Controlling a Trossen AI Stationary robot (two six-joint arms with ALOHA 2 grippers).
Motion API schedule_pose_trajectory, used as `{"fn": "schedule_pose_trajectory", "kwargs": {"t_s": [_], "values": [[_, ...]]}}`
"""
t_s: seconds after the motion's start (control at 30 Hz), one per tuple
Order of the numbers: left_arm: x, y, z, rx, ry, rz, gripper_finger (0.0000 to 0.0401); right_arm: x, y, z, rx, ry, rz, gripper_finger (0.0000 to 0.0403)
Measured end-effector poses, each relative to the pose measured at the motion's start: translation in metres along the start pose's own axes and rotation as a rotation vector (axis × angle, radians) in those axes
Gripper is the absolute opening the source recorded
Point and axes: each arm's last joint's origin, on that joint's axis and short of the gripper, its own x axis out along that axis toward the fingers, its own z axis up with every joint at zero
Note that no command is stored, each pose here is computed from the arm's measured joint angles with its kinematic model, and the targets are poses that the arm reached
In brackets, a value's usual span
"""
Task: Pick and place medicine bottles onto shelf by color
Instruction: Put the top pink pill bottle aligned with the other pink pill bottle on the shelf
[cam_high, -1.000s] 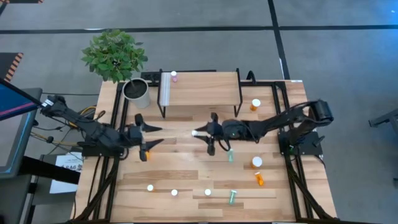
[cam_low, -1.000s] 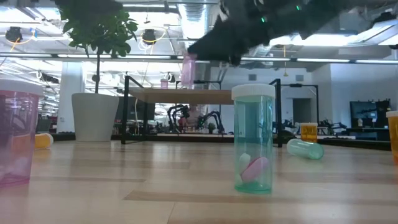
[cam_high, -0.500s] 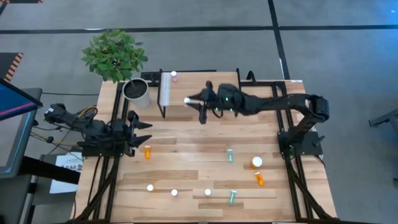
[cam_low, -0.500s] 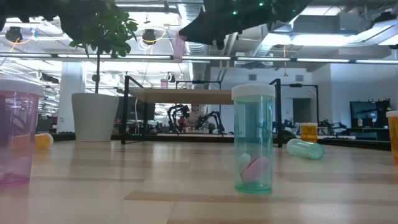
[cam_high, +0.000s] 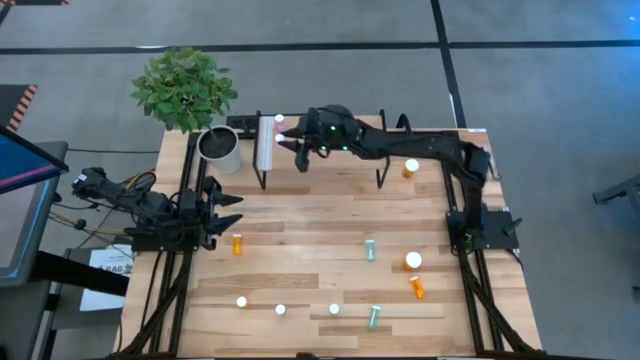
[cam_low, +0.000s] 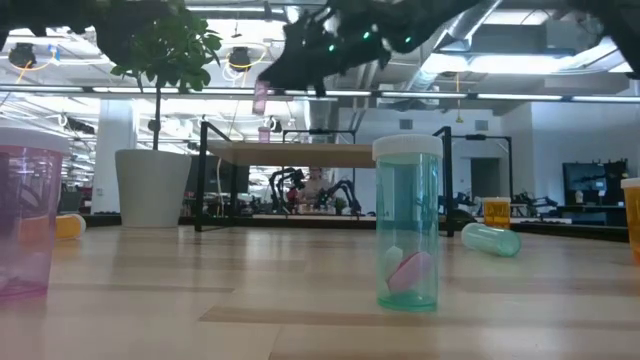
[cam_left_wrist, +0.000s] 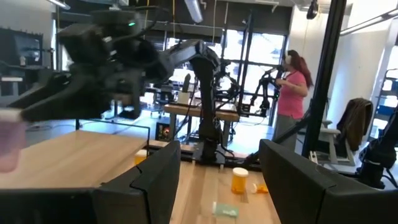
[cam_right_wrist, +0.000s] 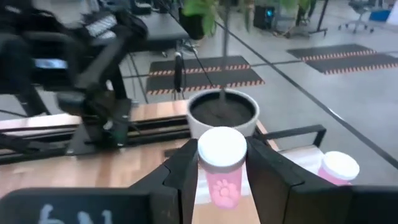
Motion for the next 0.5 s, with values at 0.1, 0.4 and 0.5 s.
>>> {"fn": "schedule_pose_trajectory", "kwargs": {"t_s": [0.1,0.4,0.5], "values": [[0.0,0.0,0.0,0.0,0.001,-0.001,0.0206,0.01,-0.012,-0.006,0.011,0.011,-0.021,0.0141],[0.0,0.0,0.0,0.0,0.002,-0.001,0.0206,0.014,-0.028,-0.019,0.05,0.049,-0.051,0.0142],[0.0,0.0,0.0,0.002,0.002,0.0,0.0206,0.014,-0.027,-0.018,0.048,0.045,-0.047,0.0141]]}}
